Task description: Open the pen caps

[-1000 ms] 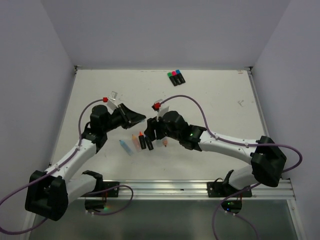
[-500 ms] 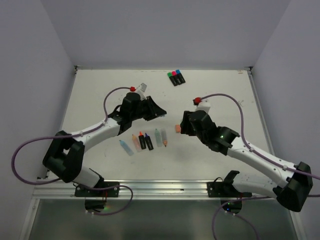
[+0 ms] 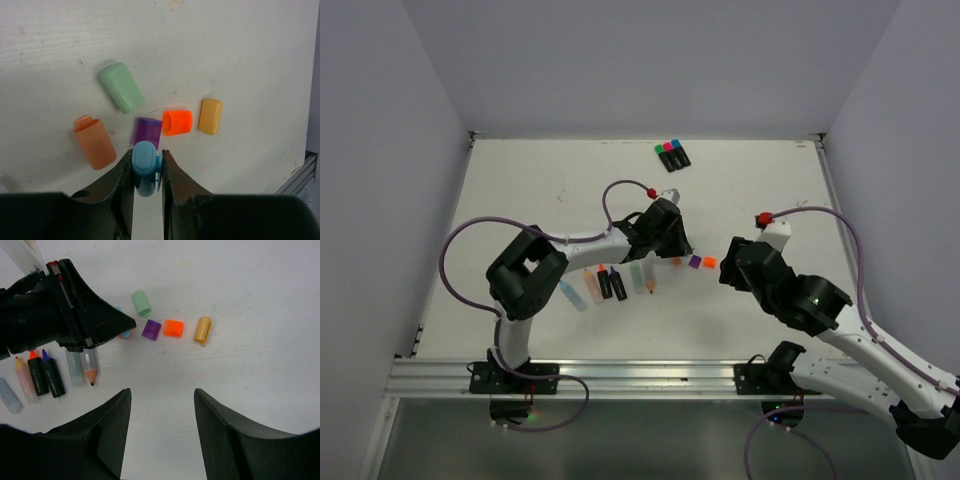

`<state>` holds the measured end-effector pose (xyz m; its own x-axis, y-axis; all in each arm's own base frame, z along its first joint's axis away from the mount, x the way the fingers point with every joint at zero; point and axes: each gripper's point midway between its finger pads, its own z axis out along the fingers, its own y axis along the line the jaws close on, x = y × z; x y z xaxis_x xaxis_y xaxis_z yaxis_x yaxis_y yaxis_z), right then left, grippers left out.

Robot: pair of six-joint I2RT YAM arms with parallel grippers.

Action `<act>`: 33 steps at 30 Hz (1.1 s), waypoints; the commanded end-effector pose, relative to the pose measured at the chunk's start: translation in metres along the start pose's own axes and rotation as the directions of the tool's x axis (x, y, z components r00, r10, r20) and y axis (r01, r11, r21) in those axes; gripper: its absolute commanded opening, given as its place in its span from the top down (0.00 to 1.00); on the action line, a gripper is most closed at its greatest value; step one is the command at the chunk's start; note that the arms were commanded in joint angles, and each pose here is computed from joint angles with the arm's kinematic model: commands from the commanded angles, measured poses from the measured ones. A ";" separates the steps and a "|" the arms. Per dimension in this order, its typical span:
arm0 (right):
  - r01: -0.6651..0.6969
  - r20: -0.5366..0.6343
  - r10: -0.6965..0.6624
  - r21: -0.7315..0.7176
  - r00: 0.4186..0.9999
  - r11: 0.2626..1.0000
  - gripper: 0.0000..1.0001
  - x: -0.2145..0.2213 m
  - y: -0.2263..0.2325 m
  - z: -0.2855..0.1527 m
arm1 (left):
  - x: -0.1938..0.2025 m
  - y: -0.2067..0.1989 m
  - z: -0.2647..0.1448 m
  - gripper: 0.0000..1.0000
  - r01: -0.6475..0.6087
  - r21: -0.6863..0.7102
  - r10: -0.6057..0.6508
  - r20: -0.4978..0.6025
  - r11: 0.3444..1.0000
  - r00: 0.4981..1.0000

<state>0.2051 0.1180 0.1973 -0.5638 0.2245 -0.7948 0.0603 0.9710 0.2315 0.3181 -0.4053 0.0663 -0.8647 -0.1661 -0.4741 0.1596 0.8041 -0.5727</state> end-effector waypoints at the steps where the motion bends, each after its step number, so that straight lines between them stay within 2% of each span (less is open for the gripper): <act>1: -0.029 0.032 0.028 0.037 0.999 0.999 0.43 -0.009 -0.008 -0.005 | -0.007 -0.021 -0.003 1.00 -0.067 -0.007 0.068 0.060 0.998 0.996; 11: -0.021 0.036 0.021 0.014 0.999 1.000 0.43 -0.008 -0.003 -0.002 | 0.042 -0.035 0.017 1.00 -0.137 0.016 0.137 -0.012 0.990 0.990; 16: -0.017 0.044 0.016 0.010 0.999 1.000 0.43 -0.008 -0.005 -0.003 | 0.056 -0.041 0.026 0.88 -0.156 0.042 0.158 -0.037 0.987 0.987; 21: -0.023 0.055 0.022 0.002 0.998 1.000 0.42 -0.009 -0.008 -0.006 | 0.057 -0.039 0.032 0.86 -0.176 0.042 0.177 -0.038 0.984 0.983; 25: -0.026 0.058 0.026 -0.005 0.998 1.000 0.42 -0.008 -0.009 -0.007 | 0.057 -0.041 0.031 0.69 -0.186 0.053 0.188 -0.037 0.981 0.981; 32: -0.021 0.047 0.021 -0.003 0.999 1.000 0.42 -0.005 -0.007 -0.004 | 0.058 -0.042 0.028 0.55 -0.193 0.064 0.196 -0.043 0.979 0.980; 33: -0.023 0.047 0.024 -0.005 0.999 1.000 0.42 -0.005 -0.007 -0.004 | 0.057 -0.052 0.027 0.53 -0.198 0.108 0.203 -0.035 0.974 0.979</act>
<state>0.1990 0.1111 0.1996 -0.5495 0.2345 -0.8019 0.0512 0.9675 0.2478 0.2646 -0.4529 0.0290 -0.8638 0.0322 -0.5029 0.3181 0.8088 -0.4946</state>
